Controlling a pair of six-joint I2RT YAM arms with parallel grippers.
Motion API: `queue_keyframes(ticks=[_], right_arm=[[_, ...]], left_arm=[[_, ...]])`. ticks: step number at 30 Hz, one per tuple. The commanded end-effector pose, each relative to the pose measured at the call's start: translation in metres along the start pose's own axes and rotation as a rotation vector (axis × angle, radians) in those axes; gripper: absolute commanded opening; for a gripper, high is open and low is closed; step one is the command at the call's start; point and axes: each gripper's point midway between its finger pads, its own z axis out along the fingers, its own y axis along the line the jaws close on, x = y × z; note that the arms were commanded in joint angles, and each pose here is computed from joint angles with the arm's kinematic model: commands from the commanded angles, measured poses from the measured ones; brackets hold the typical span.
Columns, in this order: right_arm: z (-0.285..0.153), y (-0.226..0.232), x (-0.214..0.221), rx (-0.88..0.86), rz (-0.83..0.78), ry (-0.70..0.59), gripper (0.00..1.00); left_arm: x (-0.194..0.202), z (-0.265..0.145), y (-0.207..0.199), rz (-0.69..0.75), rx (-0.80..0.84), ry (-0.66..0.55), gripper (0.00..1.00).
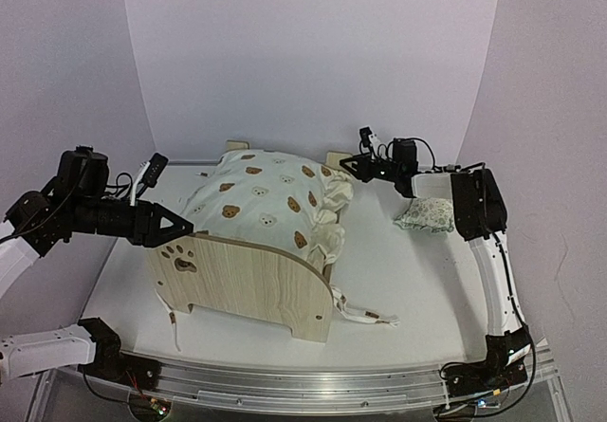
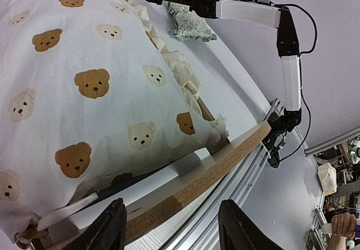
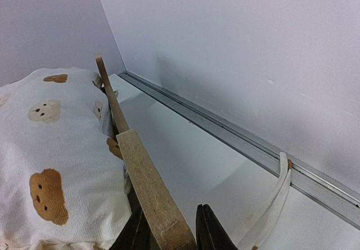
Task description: Set up the pet bed
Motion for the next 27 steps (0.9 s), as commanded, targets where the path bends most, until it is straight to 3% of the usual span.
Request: queue_keyframes(ticks=[1,12,27], right_arm=[[-0.022,0.003,-0.022,0.052,0.036,-0.027,0.01],[-0.064,0.008,-0.015,0.12,0.058,-0.021,0.0],[-0.152,-0.021,0.0,0.4,0.076,0.008,0.0]], left_arm=[[-0.017,-0.008,-0.004,0.047,-0.016,-0.071,0.57],[-0.054,-0.02,0.014,0.046,-0.168,-0.218,0.62],[-0.077,0.005,0.043,0.045,-0.26,-0.239,0.63]])
